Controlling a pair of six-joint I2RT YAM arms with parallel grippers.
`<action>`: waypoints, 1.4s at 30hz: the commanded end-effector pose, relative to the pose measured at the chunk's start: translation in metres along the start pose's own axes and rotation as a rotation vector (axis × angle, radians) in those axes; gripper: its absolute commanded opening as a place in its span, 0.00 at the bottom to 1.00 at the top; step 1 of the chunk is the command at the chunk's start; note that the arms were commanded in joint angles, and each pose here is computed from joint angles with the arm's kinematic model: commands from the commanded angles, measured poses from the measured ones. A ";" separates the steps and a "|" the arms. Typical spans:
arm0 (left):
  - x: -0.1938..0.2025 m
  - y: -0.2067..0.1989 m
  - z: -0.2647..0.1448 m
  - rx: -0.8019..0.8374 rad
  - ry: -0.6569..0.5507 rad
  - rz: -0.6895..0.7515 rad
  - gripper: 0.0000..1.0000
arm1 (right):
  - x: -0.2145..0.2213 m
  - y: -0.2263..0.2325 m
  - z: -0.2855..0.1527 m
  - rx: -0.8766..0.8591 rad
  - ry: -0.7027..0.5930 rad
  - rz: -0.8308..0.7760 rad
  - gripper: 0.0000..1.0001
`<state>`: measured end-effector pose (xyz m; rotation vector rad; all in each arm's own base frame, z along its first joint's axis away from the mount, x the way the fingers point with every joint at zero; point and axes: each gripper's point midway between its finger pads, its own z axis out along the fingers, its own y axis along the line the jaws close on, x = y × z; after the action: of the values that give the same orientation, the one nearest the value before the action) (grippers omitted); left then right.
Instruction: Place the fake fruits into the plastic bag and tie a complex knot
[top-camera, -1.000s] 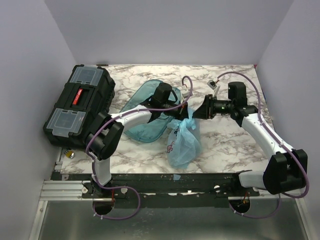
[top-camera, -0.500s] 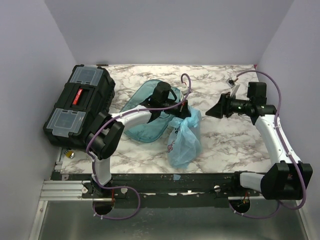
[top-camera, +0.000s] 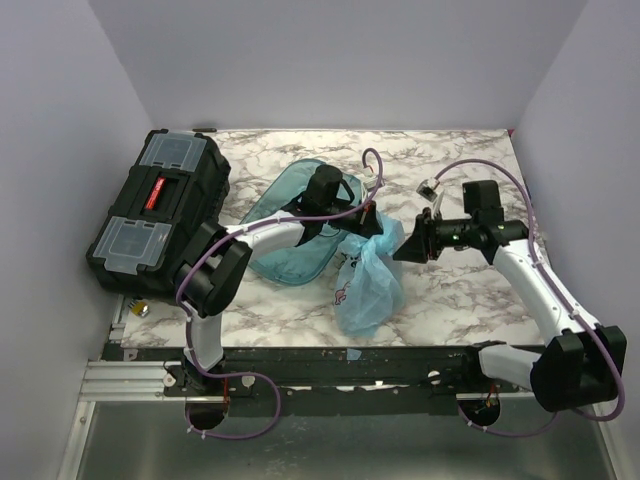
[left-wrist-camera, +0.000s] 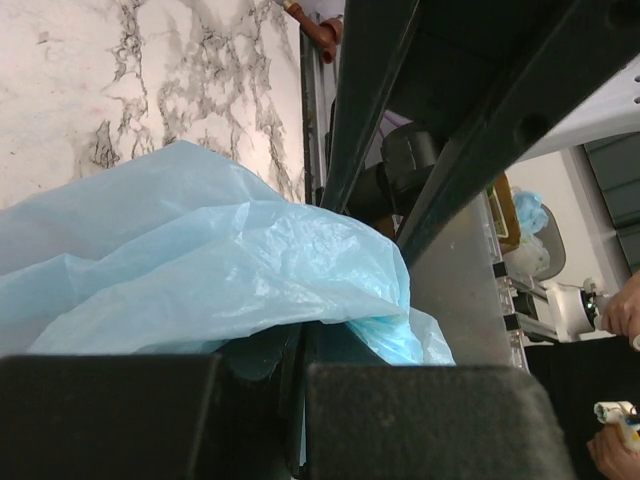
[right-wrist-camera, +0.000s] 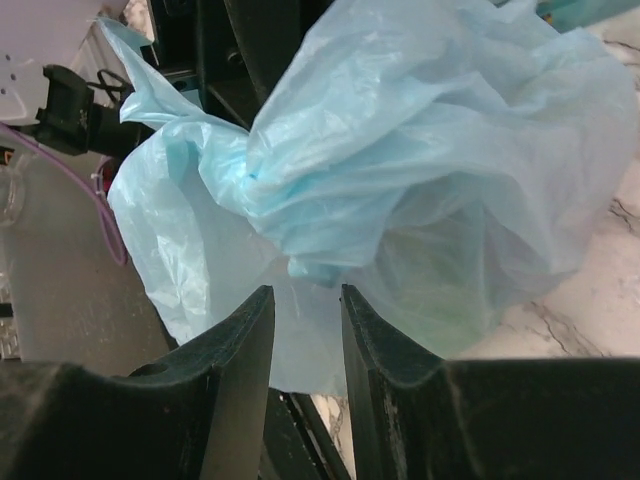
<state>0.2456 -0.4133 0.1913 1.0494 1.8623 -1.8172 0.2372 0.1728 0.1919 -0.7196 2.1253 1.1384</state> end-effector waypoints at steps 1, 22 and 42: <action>-0.003 -0.001 0.001 0.026 0.003 0.019 0.00 | -0.005 -0.005 0.019 -0.001 -0.004 -0.040 0.36; -0.004 0.003 -0.001 0.018 0.007 0.012 0.00 | -0.012 -0.003 0.022 0.002 0.036 -0.162 0.33; -0.008 0.002 -0.029 -0.067 -0.029 0.044 0.40 | -0.011 -0.002 0.014 0.021 0.071 -0.230 0.01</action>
<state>0.2520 -0.4055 0.1825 1.0408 1.8932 -1.8132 0.2479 0.1876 0.1822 -0.9435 2.0768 1.0238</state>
